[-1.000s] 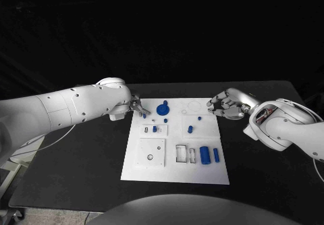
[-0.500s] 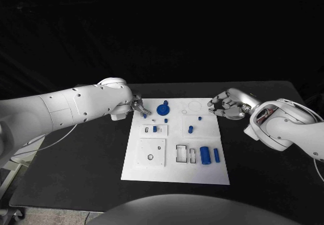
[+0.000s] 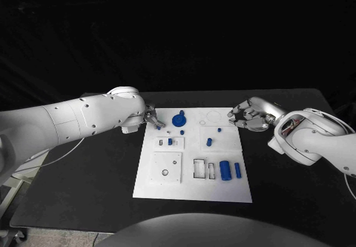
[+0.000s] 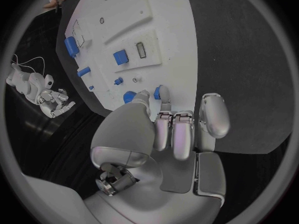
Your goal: Assemble the parts on the task board
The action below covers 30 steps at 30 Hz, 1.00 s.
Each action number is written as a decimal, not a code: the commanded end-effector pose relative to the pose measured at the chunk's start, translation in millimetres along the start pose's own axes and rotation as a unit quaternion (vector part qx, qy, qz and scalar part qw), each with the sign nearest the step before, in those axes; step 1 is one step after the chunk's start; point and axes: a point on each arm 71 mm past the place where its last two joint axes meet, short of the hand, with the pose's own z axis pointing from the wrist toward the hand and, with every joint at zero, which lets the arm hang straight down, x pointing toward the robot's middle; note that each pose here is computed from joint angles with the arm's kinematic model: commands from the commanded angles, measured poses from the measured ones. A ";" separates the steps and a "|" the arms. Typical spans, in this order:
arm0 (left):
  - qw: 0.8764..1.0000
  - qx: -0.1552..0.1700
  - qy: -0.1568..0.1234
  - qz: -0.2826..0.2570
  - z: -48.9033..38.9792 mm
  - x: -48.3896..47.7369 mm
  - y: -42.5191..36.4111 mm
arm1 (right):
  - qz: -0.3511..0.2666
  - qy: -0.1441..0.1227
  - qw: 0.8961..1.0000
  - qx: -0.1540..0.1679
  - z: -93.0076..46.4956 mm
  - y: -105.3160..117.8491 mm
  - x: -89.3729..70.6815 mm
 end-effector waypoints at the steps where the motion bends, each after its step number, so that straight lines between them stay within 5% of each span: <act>1: 1.000 -0.011 -0.002 0.008 0.4 0.6 0.6 | 0.001 0.008 1.000 0.002 0.1 -0.5 1.2; 30: 1.000 0.012 0.001 -0.029 2.5 2.3 2.2 | 0.007 0.023 1.000 0.009 0.0 -2.5 3.3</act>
